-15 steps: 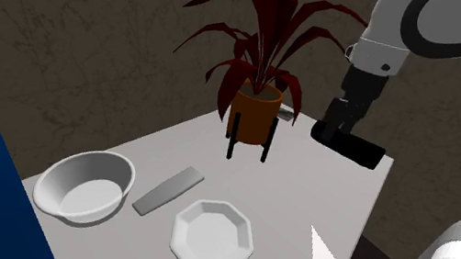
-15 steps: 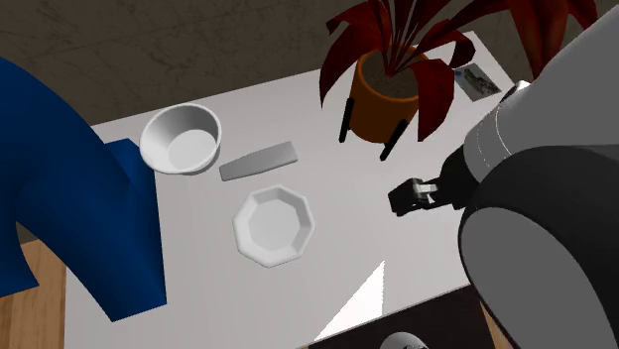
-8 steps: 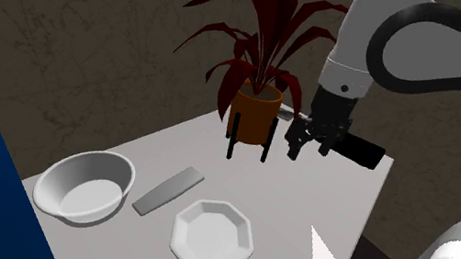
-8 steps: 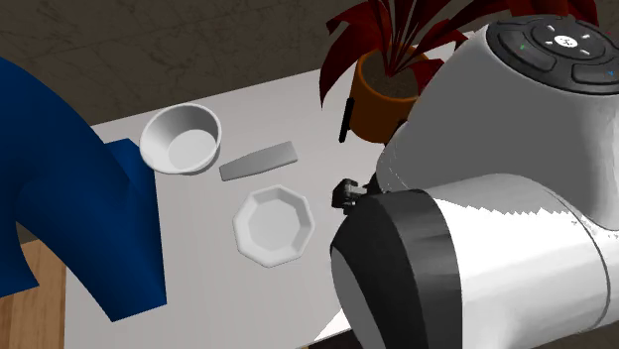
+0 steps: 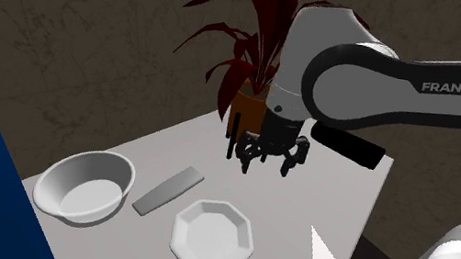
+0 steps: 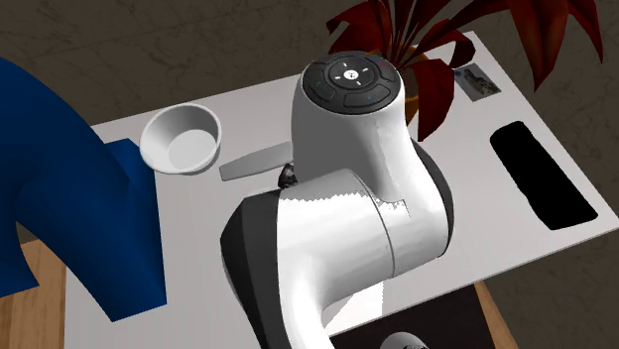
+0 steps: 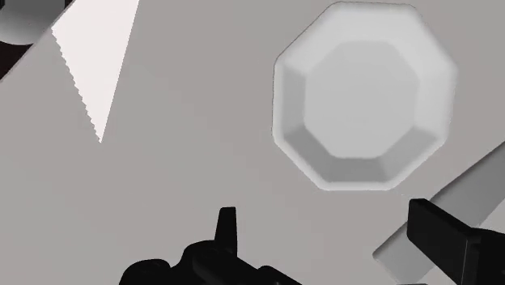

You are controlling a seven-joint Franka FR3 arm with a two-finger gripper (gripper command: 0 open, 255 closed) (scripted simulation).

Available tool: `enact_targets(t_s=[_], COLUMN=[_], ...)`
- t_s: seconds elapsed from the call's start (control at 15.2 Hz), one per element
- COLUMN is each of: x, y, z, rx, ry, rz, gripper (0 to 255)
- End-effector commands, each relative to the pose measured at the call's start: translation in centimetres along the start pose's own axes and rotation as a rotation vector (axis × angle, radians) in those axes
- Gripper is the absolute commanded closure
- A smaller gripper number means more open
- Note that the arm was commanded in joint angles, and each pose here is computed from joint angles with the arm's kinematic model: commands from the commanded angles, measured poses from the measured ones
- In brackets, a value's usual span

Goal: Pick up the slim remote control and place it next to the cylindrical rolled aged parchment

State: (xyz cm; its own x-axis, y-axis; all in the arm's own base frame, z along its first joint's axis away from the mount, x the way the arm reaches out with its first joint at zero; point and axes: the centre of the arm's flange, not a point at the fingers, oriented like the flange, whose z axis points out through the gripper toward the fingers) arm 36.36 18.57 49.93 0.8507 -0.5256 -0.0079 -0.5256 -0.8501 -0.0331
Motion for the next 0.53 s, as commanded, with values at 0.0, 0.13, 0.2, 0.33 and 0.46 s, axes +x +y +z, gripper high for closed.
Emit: enact_targets(t_s=[0.0, 0.13, 0.2, 0.33, 0.46], x=[-0.3, -0.1, 0.1, 0.5, 1.2], y=[-2.3, -4.6, -5.7, -8.0, -10.3], z=[1.4, 2.7, 3.4, 4.7, 6.0], rx=[-0.001, -0.003, -0.004, -0.007, -0.009], ry=[0.003, 0.006, 0.007, 0.01, 0.013], rz=[0.083, 0.159, 0.197, 0.273, 0.35], gripper=[0, 0, 0, 0, 0])
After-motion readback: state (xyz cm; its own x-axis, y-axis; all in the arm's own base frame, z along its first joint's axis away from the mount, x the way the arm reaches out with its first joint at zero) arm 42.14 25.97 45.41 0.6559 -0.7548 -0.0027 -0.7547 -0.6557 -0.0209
